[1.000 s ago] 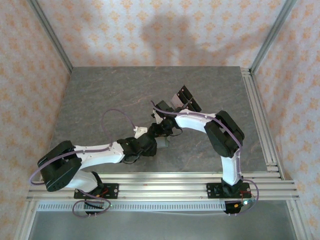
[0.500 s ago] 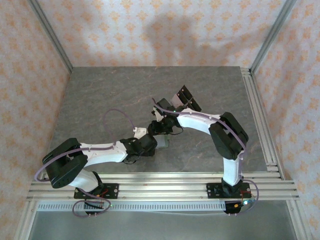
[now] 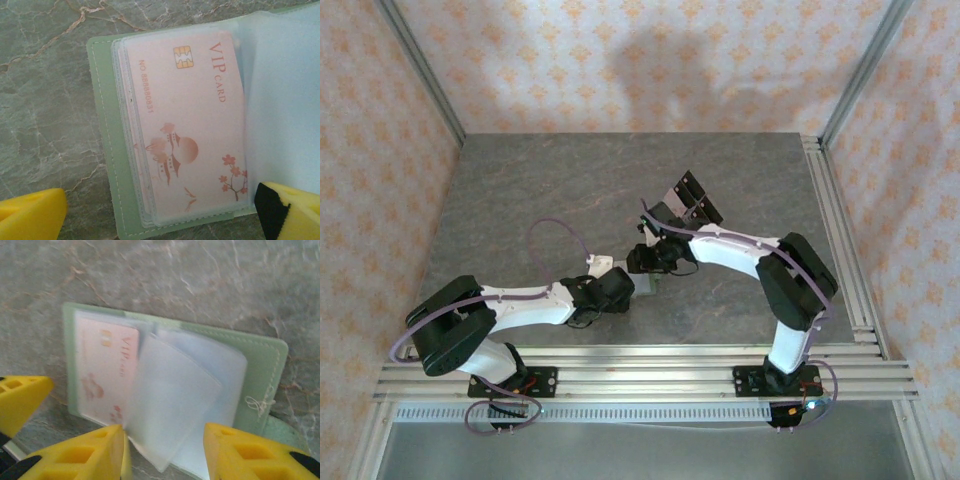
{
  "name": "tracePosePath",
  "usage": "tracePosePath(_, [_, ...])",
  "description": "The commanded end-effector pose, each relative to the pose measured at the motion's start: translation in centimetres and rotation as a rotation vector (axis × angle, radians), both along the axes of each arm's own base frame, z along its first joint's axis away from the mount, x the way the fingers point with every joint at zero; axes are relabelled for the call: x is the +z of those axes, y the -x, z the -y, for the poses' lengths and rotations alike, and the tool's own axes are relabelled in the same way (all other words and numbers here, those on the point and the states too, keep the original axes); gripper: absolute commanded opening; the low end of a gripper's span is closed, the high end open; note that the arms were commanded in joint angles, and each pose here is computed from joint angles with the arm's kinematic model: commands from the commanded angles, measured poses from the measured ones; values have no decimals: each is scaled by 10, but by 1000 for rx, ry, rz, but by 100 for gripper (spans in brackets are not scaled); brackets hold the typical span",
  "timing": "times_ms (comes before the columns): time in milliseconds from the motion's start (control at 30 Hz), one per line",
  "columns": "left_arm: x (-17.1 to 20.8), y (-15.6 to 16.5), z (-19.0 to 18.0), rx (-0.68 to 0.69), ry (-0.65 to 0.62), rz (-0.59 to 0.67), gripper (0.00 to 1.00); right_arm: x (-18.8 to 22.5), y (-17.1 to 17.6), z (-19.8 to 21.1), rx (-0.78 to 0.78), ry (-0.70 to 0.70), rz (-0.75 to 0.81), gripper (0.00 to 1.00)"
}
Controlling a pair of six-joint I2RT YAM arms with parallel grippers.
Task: Put the credit cards into the card holder
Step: Flip over the card slot on the card holder.
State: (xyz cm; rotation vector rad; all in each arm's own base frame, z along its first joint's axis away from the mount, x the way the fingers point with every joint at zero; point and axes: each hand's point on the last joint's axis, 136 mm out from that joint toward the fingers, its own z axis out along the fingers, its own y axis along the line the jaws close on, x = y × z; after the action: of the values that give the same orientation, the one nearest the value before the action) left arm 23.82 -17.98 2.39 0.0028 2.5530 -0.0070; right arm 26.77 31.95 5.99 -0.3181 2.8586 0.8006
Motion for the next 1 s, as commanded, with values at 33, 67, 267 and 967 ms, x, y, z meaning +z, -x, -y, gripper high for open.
tracePosePath(33, [6,-2,-4,19,-21,27,98,4,0,-2,-36,-49,5,46])
tracePosePath(67, [6,-2,-5,20,-22,27,98,2,1,-2,-39,-53,-2,46])
tracePosePath(267, [6,-2,-3,18,-17,27,98,-7,3,-7,-43,-72,-29,46])
tracePosePath(967, [9,-2,-4,21,-13,35,98,-17,5,-20,-39,-122,-88,46])
